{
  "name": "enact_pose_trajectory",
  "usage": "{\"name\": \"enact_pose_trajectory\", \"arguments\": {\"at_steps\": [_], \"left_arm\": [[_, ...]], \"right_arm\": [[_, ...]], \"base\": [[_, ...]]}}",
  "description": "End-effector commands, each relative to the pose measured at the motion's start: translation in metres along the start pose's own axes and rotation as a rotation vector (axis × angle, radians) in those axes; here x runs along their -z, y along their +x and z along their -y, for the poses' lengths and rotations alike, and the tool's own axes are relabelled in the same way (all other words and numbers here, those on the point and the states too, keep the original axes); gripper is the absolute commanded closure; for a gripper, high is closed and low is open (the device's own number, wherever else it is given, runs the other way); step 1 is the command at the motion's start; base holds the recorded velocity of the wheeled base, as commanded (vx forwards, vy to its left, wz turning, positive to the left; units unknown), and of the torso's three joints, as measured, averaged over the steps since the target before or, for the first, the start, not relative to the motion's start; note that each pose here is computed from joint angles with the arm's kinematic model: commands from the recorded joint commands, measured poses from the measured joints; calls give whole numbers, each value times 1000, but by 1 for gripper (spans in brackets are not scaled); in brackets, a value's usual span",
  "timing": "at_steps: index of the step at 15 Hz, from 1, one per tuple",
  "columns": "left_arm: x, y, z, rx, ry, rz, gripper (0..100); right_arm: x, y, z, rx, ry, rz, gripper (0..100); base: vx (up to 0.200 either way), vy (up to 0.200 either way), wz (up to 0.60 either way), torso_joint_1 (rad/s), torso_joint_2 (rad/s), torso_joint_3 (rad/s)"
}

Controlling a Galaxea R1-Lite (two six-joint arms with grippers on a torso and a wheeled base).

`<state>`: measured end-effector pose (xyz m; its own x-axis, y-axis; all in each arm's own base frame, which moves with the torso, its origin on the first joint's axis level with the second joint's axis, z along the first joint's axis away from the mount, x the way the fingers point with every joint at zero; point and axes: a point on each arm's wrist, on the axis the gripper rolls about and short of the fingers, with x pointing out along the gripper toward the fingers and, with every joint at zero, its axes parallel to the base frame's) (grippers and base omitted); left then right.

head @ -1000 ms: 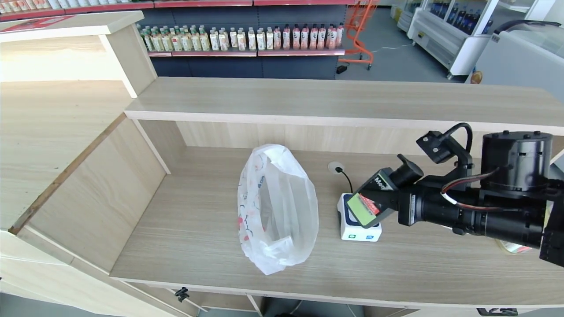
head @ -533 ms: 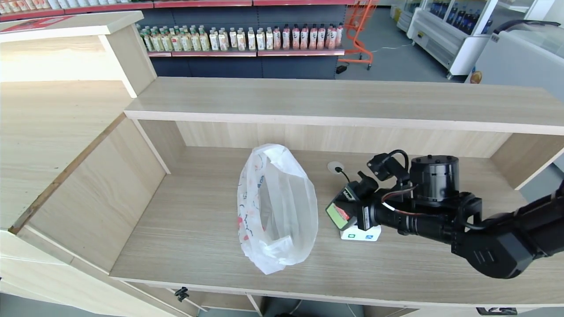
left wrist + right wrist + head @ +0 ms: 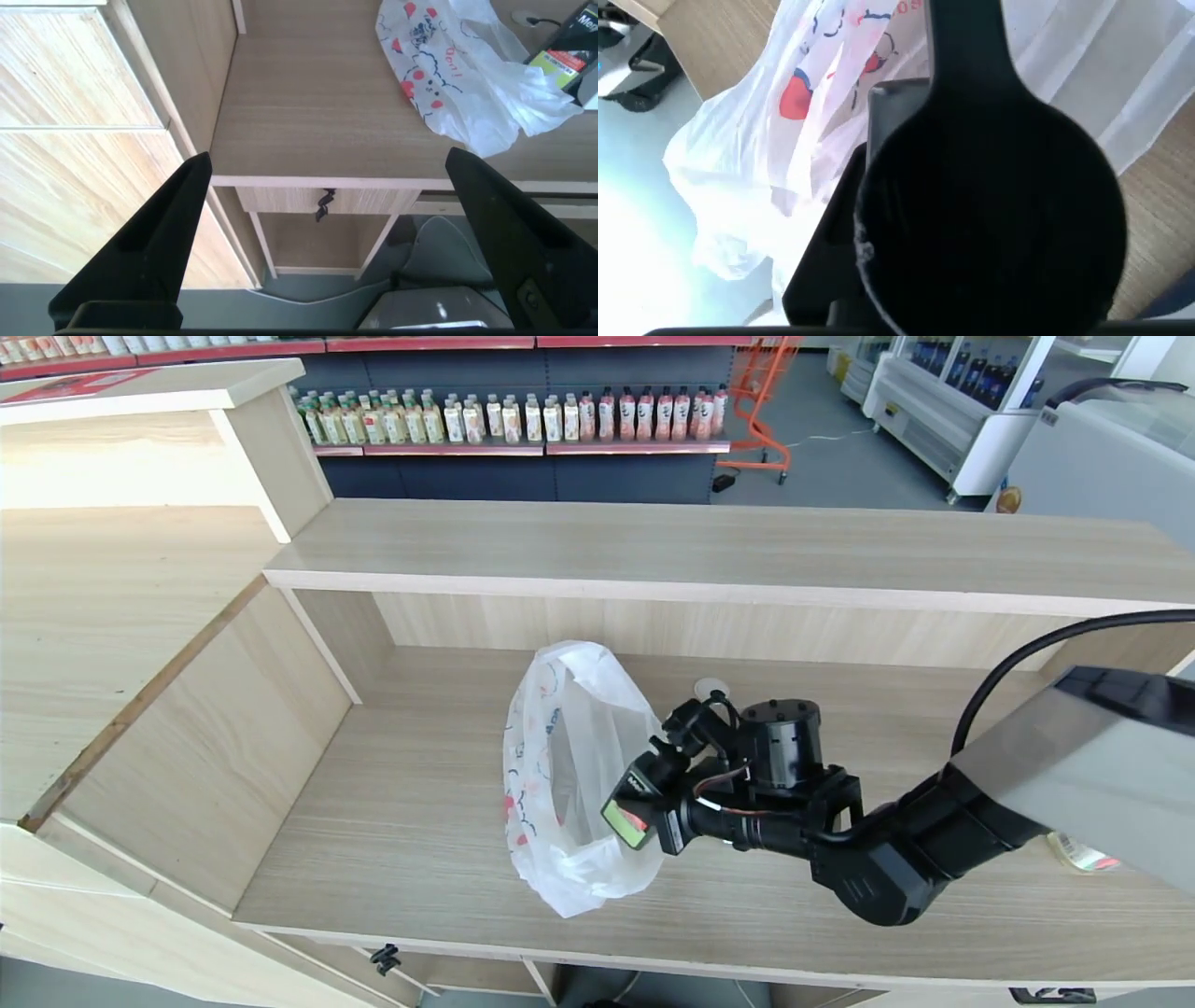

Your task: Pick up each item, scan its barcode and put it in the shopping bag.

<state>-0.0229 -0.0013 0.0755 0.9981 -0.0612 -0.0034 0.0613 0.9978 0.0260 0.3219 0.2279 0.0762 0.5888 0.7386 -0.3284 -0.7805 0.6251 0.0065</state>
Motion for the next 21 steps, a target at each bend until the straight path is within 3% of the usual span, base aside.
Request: {"name": "enact_pose_trajectory", "arguments": {"at_steps": [1,5,10,11,14,18,21], "left_arm": [[0,0,0,0,0,0,0],[0,0,0,-1,0,0,0],[0,0,0,0,0,0,0],[0,0,0,0,1,0,0],[0,0,0,0,0,0,0],[0,0,0,0,0,0,0],[0,0,0,0,0,0,0]], "right_arm": [[10,28,-7,-30,-66,1,100],[22,56,-5,-33,-222,6,100],[34,71,-2,-32,-268,11,100],[35,74,-2,-31,-269,16,0],[20,70,-1,-28,-221,52,0],[-31,39,0,-24,44,157,0],[-59,-5,8,4,182,177,0]], "base": [[0,0,0,0,0,0],[0,0,0,0,0,0],[0,0,0,0,0,0],[0,0,0,0,0,0],[0,0,0,0,0,0],[0,0,0,0,0,0],[0,0,0,0,0,0]]}}
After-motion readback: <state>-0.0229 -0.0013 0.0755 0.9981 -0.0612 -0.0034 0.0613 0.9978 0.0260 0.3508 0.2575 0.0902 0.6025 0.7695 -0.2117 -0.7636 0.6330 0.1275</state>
